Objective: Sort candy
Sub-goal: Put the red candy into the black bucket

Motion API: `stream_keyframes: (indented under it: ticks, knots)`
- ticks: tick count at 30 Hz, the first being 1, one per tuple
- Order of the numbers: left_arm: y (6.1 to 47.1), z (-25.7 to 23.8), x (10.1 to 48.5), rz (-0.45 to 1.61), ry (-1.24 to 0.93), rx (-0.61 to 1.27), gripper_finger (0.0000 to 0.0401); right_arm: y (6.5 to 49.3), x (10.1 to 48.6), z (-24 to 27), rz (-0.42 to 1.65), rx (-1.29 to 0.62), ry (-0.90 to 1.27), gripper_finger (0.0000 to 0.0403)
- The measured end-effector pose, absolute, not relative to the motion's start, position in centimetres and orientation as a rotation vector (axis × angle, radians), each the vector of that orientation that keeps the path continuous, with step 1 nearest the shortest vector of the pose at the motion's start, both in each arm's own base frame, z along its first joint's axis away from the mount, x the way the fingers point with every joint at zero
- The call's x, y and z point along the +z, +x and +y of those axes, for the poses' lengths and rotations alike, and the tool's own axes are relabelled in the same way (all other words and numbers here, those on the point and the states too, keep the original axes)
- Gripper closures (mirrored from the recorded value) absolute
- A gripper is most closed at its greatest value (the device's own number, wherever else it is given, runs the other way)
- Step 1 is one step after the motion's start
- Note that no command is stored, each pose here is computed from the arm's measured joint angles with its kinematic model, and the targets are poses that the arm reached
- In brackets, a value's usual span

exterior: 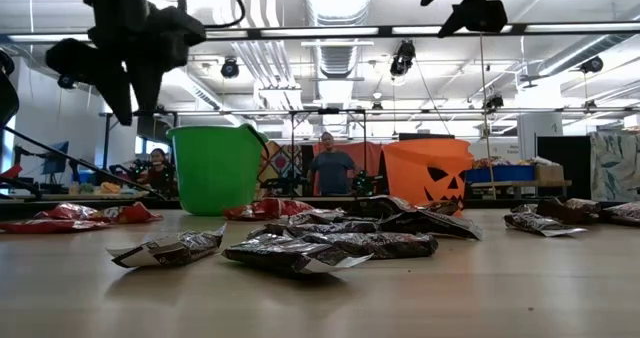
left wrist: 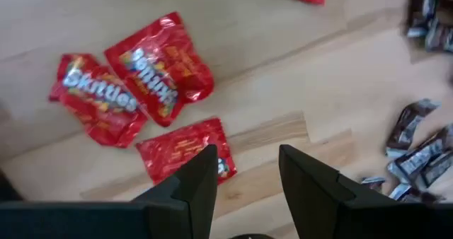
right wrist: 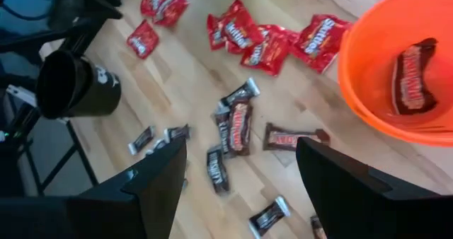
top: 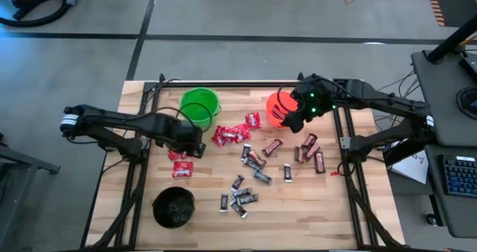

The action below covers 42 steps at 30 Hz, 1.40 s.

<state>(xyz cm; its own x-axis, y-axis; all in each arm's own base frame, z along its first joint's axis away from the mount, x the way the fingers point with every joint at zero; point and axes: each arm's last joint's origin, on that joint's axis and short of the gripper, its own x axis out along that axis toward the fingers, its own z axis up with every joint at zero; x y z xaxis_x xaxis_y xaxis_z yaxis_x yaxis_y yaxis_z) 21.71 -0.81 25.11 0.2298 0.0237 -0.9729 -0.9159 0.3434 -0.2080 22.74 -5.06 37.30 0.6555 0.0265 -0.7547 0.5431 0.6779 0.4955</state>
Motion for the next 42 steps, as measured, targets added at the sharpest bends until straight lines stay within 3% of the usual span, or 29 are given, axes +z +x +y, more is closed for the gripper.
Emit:
stream_keyframes:
  ticks: [13, 26, 42]
  knots:
    - [23.8, -0.5, 20.7, 1.232, -0.73, 0.94, 0.0154, 23.4, 36.9, -4.2, 0.838, -0.344, 0.811, 0.0142]
    - [22.7, -1.9, 16.4, 1.294, -0.695, 0.96, 0.0172, 23.4, 36.9, -4.0, 0.839, -0.35, 0.826, 0.0141]
    - [22.3, -2.0, 15.6, 1.267, -0.718, 0.936, 0.0173, 23.4, 36.9, -4.0, 0.836, -0.358, 0.822, 0.0136]
